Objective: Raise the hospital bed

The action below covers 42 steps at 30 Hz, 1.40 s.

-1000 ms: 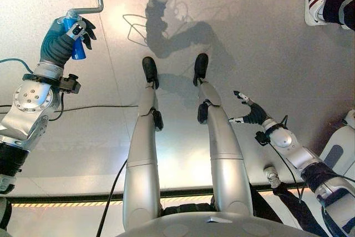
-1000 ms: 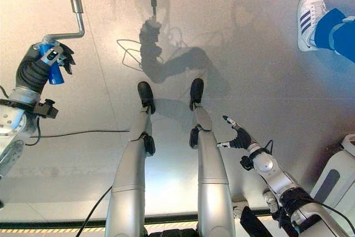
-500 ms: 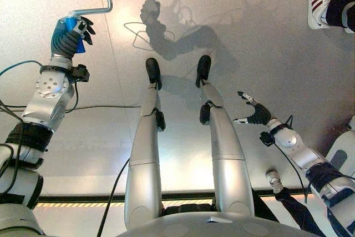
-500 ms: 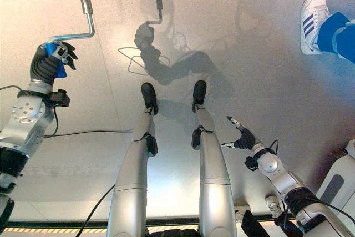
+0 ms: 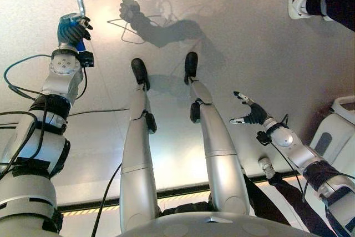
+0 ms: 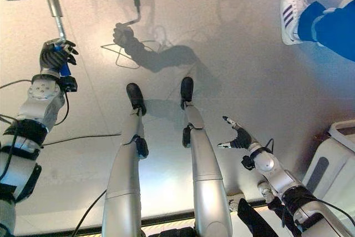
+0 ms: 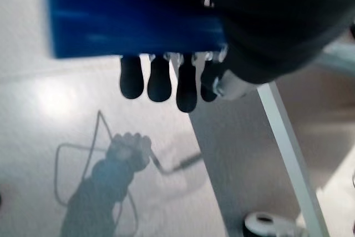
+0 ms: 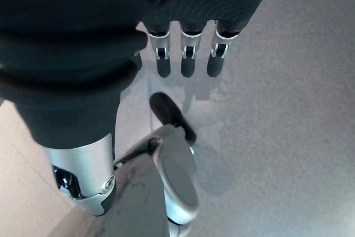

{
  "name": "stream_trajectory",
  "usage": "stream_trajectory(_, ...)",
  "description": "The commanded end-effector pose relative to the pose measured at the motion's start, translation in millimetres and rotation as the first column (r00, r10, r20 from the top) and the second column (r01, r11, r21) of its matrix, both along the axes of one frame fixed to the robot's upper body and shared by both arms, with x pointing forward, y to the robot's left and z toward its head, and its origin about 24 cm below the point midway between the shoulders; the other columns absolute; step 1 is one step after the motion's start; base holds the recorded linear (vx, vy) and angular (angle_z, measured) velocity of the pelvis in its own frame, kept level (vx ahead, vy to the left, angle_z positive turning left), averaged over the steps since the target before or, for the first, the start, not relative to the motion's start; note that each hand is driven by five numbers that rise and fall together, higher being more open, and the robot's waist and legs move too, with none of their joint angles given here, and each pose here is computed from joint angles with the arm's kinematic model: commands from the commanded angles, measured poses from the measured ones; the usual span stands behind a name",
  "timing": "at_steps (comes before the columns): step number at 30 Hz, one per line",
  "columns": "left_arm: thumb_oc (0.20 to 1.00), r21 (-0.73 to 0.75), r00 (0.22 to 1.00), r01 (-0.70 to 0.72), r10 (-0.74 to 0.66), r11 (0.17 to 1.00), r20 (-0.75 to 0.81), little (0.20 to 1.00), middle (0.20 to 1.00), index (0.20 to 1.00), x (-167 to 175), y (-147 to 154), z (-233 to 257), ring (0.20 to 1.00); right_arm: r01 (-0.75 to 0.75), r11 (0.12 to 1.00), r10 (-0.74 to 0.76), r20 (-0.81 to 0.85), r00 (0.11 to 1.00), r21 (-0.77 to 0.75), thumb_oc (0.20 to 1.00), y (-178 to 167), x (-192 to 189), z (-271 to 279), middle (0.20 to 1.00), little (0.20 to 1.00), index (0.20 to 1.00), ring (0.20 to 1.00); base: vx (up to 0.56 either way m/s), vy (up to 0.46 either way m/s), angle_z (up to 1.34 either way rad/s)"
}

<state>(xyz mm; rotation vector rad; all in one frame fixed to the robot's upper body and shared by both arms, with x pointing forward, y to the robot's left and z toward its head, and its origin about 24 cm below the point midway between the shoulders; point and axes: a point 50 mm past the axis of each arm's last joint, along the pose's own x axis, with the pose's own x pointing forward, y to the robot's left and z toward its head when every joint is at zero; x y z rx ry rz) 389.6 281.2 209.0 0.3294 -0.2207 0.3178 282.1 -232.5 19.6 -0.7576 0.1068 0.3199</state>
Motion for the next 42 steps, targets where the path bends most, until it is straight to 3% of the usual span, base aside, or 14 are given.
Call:
stream_trajectory(1, 0.200, 0.064, 1.000, 0.025, -0.026, 0.998, 0.011, 0.200, 0.200, 0.200, 3, -10, 4, 0.200, -0.035, 0.999, 0.037, -0.047, 0.998, 0.036, 1.000, 11, -6, -9, 1.000, 1.000, 1.000, 1.000, 0.00, -0.008, -0.03)
stream_trajectory(9, 0.200, 0.112, 0.997, 0.082, -0.081, 0.990, -0.013, 0.200, 0.200, 0.200, 15, -41, 3, 0.200, -0.040, 0.999, 0.042, -0.064, 0.997, 0.033, 1.000, 14, -4, -12, 1.000, 1.000, 1.000, 1.000, 0.00, 0.000, 0.00)
stream_trajectory(19, 0.200, 0.228, 0.937, 0.305, -0.335, 0.924, 0.103, 0.200, 0.200, 0.200, 10, -105, 28, 0.200, -0.024, 1.000, 0.025, -0.072, 0.997, 0.017, 1.000, 11, -4, -14, 1.000, 1.000, 1.000, 1.000, 0.00, 0.000, 0.00)
stream_trajectory(23, 0.200, 0.245, 0.893, 0.375, -0.419, 0.894, 0.166, 0.200, 0.200, 0.200, -2, -114, 39, 0.200, -0.017, 1.000, 0.018, -0.072, 0.997, 0.012, 1.000, 8, -6, -14, 1.000, 1.000, 1.000, 1.000, 0.00, 0.000, 0.00)
stream_trajectory(33, 0.200, 0.226, 0.790, 0.479, -0.529, 0.848, 0.310, 0.200, 0.200, 0.200, -54, -92, 52, 0.200, 0.014, 1.000, -0.015, -0.073, 0.997, -0.018, 1.000, -4, -15, -17, 1.000, 1.000, 1.000, 1.000, 0.00, 0.000, 0.00)
stream_trajectory(42, 0.200, 0.230, 0.771, 0.494, -0.545, 0.838, 0.330, 0.200, 0.200, 0.200, -91, -61, 55, 0.200, 0.041, 0.999, -0.044, -0.075, 0.996, -0.035, 1.000, -17, -23, -17, 1.000, 1.000, 1.000, 1.000, 0.00, 0.000, 0.00)
